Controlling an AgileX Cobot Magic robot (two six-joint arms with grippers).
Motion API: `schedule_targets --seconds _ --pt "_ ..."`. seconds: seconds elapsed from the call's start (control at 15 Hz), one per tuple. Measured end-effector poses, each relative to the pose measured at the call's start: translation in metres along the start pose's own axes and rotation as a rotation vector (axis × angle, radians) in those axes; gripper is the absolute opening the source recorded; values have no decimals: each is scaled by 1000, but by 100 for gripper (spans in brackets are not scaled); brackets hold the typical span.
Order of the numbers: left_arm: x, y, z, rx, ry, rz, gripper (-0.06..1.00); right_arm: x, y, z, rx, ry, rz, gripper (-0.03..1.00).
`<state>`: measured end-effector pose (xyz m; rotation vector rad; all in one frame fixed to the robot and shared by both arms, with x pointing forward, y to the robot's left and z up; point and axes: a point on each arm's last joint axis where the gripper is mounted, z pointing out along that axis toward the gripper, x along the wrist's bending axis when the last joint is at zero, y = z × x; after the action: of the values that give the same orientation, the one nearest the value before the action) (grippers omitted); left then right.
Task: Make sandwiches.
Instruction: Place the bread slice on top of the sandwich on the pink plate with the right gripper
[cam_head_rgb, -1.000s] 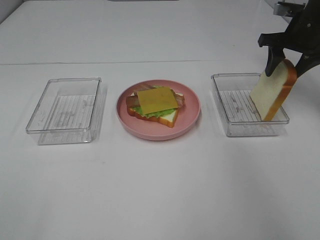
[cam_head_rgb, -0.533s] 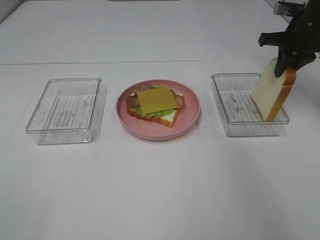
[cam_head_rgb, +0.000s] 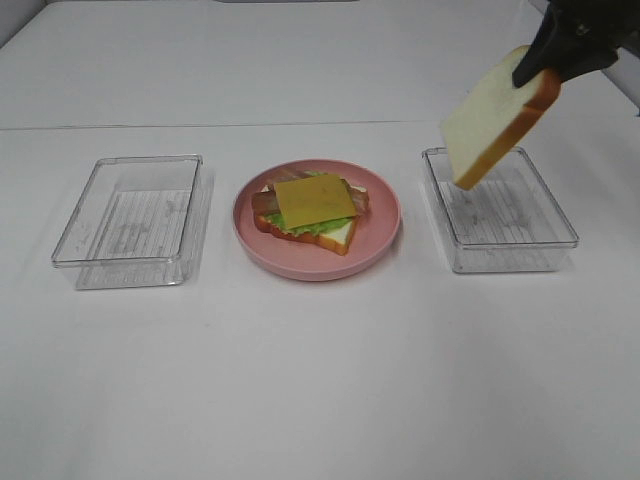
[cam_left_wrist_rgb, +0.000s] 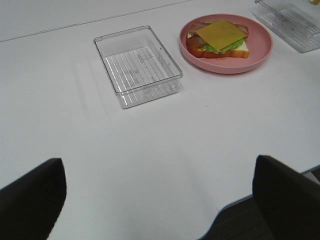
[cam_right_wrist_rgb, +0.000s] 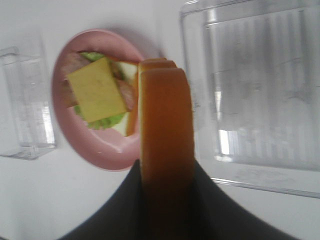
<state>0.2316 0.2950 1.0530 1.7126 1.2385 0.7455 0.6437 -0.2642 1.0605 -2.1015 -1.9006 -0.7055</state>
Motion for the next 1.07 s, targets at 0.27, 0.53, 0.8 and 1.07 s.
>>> schedule_targets --seconds 0.27,0.53,0.8,1.07 --pt "0 0 0 0 0 0 95 29 -27 57 -12 188 6 19" --pt "0 0 0 0 0 0 95 74 -44 111 -85 272 48 19" --pt "0 0 0 0 0 0 95 71 -38 146 -92 343 181 19" --pt "0 0 0 0 0 0 95 59 -32 181 -87 409 304 19"
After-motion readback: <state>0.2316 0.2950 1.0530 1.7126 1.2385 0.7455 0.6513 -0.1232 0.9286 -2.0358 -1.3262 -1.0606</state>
